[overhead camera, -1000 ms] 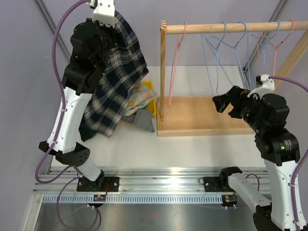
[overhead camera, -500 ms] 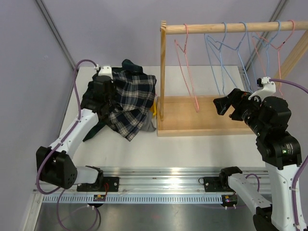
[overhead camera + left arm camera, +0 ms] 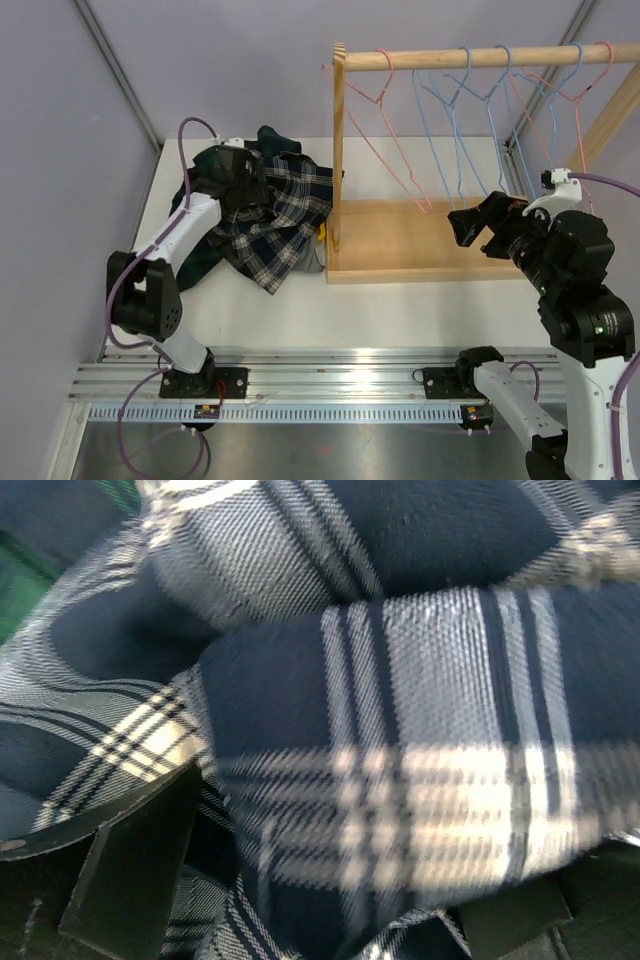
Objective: Remove the skirt from the hanger
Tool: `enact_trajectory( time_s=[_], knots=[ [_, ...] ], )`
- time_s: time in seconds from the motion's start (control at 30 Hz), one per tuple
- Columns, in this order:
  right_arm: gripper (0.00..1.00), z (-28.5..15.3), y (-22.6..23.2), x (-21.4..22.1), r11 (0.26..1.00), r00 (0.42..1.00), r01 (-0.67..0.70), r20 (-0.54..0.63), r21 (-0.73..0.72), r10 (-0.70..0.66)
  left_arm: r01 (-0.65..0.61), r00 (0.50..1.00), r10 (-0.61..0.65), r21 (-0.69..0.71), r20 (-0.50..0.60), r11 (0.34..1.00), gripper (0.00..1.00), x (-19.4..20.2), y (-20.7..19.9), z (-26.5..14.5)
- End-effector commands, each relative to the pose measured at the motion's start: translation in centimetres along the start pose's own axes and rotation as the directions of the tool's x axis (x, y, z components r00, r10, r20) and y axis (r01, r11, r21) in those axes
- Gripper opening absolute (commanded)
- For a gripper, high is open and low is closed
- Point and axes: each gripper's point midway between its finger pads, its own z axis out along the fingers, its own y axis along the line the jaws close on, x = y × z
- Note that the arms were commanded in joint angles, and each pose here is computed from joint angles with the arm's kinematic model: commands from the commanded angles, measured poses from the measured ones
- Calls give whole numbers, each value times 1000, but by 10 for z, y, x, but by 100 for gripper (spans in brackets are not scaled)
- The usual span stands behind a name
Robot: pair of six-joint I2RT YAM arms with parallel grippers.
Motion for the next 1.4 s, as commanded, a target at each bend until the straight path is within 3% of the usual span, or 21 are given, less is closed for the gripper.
enact_trajectory(
  time_s=[0.0,0.2,0.3,0.33,0.4,0.43,0.53,0.57,0.6,0.8,1.03,1.37],
  knots=[
    [99,-17,2,-19,1000,997,26,70,11,-27,51,969,-75,107,233,993,99,-86,-7,-91],
    [99,-38,25,-46,991,978,102,193,-91,-83,-7,901,-63,160,429,987,99,-137,14,-232],
    [99,-54,43,-59,972,949,154,301,-179,-95,-51,872,-78,249,483,967,99,-129,13,-280],
    [99,-59,45,-62,968,940,160,330,-193,-89,-63,884,-73,271,463,960,99,-115,11,-277],
    [99,-72,49,-66,962,916,171,395,-215,-75,-100,861,-111,380,495,920,99,-96,4,-310],
    [99,-75,51,-65,954,909,193,407,-228,-87,-110,883,-101,411,458,905,99,-71,0,-301],
    [99,-91,52,-58,942,888,223,452,-249,-91,-167,864,-141,539,483,826,99,-32,-8,-331],
    [99,-99,49,-54,945,879,223,469,-241,-88,-158,885,-129,550,447,820,99,-11,-9,-316],
    [99,-102,46,-51,948,875,220,477,-231,-86,-162,864,-155,556,479,816,99,-1,-1,-330],
    [99,-113,24,-27,966,862,168,504,-198,-47,-182,852,-116,497,510,849,99,47,23,-324],
    [99,-111,21,-18,966,873,162,486,-200,-45,-160,787,-163,453,595,877,99,52,45,-344],
    [99,-109,22,-19,966,874,164,484,-199,-49,-169,767,-143,412,625,895,99,47,55,-359]
  ],
)
